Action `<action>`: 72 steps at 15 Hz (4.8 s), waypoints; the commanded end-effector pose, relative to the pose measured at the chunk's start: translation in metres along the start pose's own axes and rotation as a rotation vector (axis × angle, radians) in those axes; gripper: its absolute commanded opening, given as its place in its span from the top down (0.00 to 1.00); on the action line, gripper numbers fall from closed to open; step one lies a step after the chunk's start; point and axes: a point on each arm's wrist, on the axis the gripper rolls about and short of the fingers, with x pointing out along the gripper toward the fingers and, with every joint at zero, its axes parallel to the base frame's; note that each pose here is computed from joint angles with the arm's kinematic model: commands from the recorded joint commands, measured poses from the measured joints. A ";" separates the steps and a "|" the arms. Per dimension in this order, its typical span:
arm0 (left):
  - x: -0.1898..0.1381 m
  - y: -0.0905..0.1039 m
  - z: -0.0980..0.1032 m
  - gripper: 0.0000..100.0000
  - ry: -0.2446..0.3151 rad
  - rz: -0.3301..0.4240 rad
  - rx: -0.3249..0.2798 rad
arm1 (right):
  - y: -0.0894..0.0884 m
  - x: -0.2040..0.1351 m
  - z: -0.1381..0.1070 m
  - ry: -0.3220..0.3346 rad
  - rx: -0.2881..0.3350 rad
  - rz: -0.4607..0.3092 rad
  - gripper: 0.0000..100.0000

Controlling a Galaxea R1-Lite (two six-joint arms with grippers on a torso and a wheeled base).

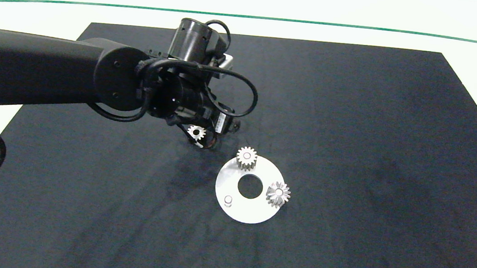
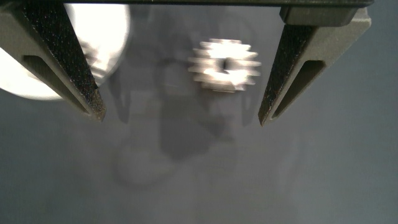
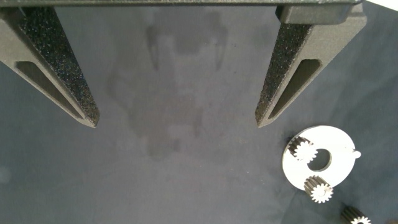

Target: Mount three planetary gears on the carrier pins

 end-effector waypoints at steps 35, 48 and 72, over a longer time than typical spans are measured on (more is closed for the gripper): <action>0.007 0.012 -0.039 0.29 0.098 0.040 -0.068 | 0.001 0.003 -0.003 0.017 -0.006 0.000 0.00; 0.010 0.009 -0.036 0.55 0.062 0.042 -0.073 | 0.001 0.003 -0.002 0.012 -0.004 0.000 0.00; -0.128 -0.045 -0.089 0.84 0.010 -0.228 0.133 | 0.001 0.001 -0.002 0.004 -0.002 0.013 0.00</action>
